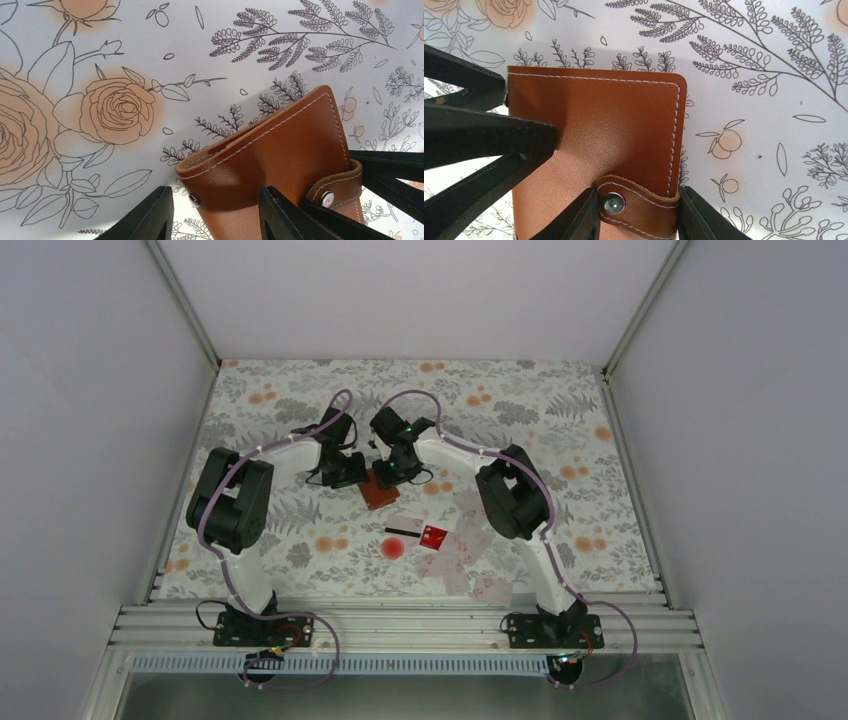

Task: Put the credit cards into the card holder

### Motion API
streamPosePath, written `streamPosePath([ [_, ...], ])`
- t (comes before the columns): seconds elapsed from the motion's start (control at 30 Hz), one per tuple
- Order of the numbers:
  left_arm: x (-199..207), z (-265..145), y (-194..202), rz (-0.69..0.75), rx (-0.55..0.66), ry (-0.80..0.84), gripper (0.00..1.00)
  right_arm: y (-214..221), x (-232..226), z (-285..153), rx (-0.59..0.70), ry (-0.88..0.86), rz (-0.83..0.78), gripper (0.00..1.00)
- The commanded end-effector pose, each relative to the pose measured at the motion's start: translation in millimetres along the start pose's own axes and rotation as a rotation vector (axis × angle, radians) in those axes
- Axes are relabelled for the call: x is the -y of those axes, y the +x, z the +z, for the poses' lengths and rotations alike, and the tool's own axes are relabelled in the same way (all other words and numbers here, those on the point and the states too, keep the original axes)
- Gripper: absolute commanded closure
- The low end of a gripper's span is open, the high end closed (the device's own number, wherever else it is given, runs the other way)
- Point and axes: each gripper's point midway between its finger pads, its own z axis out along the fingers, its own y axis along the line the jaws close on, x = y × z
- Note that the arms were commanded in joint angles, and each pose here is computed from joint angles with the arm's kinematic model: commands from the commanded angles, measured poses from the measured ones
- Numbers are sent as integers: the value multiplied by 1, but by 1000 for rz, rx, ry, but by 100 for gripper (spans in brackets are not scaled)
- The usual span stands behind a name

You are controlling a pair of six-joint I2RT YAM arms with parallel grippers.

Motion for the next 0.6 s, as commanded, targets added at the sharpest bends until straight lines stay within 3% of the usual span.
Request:
streamPosePath([
  [0.0, -25, 27, 34, -9, -115, -92, 56, 6, 9, 8, -4, 76, -20, 63],
  [0.57, -61, 46, 65, 38, -177, -243, 65, -10, 23, -30, 102, 53, 22, 74],
])
